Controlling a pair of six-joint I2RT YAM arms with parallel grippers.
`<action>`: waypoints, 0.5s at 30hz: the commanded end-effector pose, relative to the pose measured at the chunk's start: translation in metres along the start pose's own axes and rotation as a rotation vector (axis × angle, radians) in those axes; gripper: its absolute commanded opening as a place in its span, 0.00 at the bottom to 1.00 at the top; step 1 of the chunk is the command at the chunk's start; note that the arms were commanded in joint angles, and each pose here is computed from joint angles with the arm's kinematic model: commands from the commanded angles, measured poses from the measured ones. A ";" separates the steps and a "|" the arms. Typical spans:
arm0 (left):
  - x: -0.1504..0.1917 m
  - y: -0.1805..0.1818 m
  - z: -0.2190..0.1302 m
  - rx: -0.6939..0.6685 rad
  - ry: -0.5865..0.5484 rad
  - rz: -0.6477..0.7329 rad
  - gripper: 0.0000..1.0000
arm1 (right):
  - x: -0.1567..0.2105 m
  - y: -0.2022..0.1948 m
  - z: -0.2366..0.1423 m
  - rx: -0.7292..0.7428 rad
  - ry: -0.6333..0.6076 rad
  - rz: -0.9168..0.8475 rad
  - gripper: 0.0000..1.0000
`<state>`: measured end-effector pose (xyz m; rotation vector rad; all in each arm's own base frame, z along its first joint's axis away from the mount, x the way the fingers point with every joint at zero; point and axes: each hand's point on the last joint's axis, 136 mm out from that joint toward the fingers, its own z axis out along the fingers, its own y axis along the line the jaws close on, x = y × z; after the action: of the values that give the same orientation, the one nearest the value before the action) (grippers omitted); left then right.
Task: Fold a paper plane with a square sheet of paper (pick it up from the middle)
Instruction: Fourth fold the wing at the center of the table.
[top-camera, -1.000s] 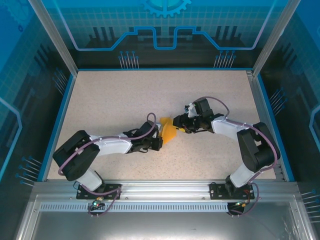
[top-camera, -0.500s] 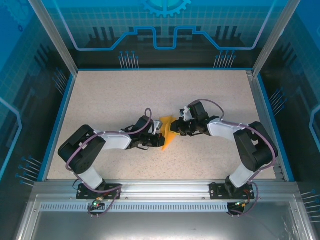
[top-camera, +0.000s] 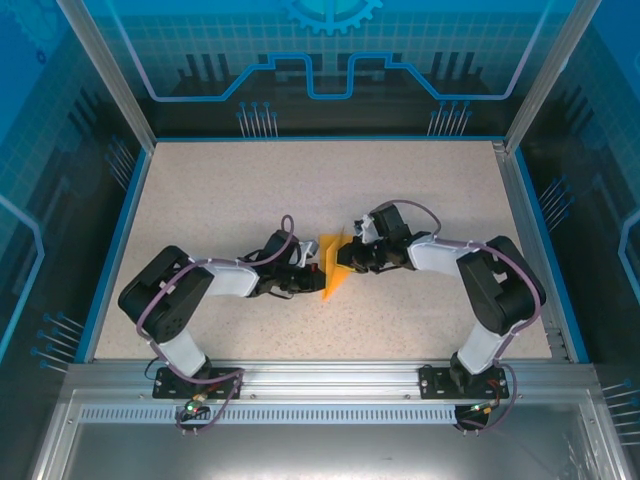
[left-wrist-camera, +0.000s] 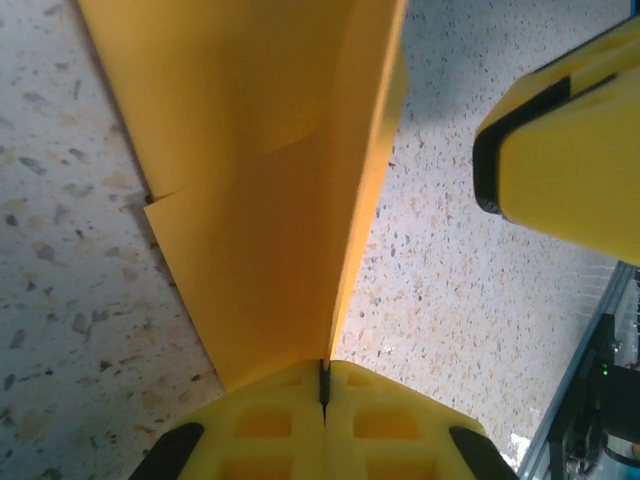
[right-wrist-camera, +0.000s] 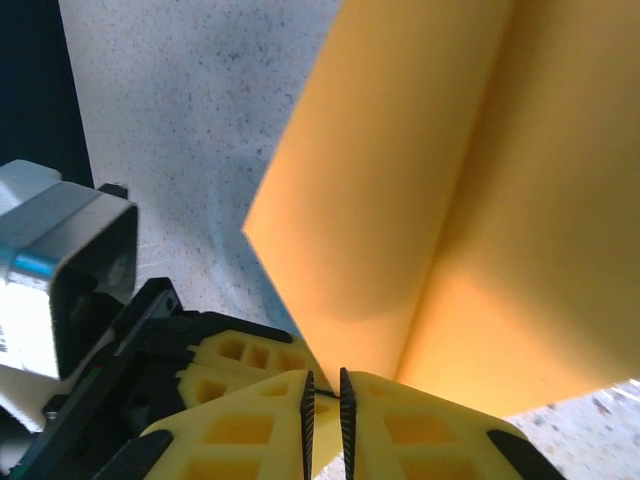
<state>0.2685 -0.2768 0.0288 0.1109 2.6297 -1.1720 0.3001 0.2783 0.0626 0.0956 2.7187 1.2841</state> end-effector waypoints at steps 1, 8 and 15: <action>0.002 0.001 0.001 0.038 0.028 -0.044 0.05 | -0.004 0.019 0.009 -0.050 0.016 -0.047 0.17; -0.001 0.004 0.001 0.076 0.034 -0.091 0.04 | -0.013 0.020 0.021 -0.059 0.018 -0.032 0.17; -0.006 0.002 -0.002 0.105 0.043 -0.106 0.05 | -0.016 0.005 0.031 -0.023 0.017 -0.001 0.17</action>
<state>0.2731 -0.2726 0.0279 0.0266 2.6431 -1.3003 0.3187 0.2958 0.0501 0.0868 2.7134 1.3087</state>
